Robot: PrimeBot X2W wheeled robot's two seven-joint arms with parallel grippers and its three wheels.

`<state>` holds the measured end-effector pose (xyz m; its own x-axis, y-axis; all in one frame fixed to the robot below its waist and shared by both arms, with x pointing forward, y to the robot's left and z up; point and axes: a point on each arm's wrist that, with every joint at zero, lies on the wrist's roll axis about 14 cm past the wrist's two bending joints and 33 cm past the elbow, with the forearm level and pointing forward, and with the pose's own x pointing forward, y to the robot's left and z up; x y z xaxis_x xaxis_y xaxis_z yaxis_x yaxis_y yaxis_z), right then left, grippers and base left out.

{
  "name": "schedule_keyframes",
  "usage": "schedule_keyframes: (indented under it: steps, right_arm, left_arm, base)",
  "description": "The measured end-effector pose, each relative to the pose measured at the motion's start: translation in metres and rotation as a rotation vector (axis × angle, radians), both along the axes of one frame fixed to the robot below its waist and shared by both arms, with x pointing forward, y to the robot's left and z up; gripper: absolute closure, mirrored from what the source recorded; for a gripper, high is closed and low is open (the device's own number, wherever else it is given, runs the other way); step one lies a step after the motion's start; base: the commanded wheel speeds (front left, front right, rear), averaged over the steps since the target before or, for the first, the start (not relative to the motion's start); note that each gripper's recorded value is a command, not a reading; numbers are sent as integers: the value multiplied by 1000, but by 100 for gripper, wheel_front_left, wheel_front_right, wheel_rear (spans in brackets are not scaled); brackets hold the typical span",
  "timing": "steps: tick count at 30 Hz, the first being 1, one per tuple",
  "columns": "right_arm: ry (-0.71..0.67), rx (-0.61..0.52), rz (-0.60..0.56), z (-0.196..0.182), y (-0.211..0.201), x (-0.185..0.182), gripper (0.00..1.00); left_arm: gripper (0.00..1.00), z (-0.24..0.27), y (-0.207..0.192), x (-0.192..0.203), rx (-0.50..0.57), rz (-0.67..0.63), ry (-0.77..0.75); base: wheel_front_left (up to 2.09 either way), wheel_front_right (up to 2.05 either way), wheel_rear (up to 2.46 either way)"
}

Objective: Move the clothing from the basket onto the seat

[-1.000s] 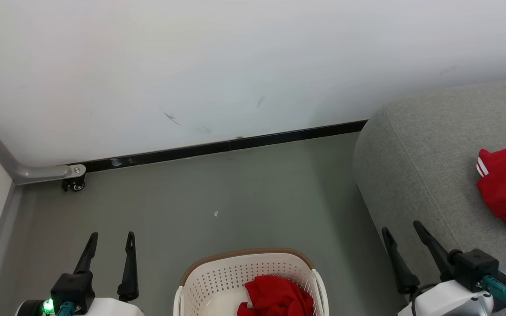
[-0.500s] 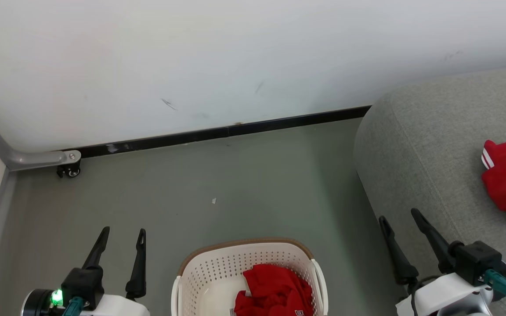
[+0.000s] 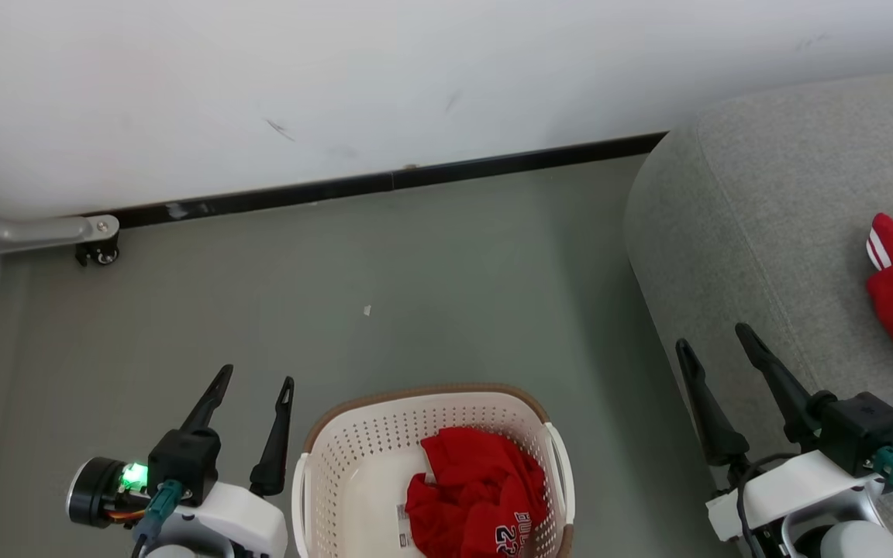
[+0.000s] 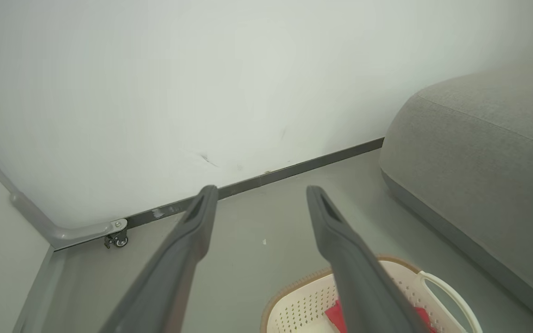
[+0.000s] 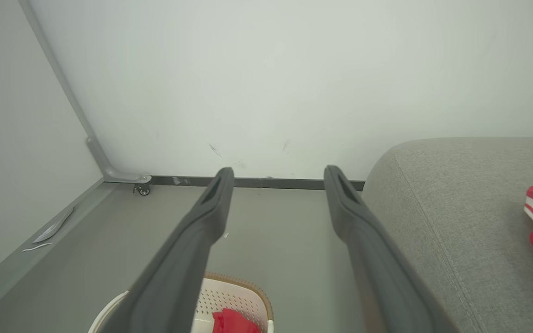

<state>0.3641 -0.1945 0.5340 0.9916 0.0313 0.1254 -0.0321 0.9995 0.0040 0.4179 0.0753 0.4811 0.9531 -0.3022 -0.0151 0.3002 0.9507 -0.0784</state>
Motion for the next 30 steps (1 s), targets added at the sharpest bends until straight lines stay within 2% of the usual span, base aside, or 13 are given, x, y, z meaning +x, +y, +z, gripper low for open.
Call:
schedule_keyframes:
  steps: [16,30]
  right_arm:
    - [27,-32,-36,-11,-19,32,0]
    - [22,-58,-78,-22,-38,72,0]
  left_arm:
    - [0,-48,-49,27,75,-190,106]
    - [0,-127,-87,23,158,-377,285]
  base:
    - [0,0,0]
    - [0,0,0]
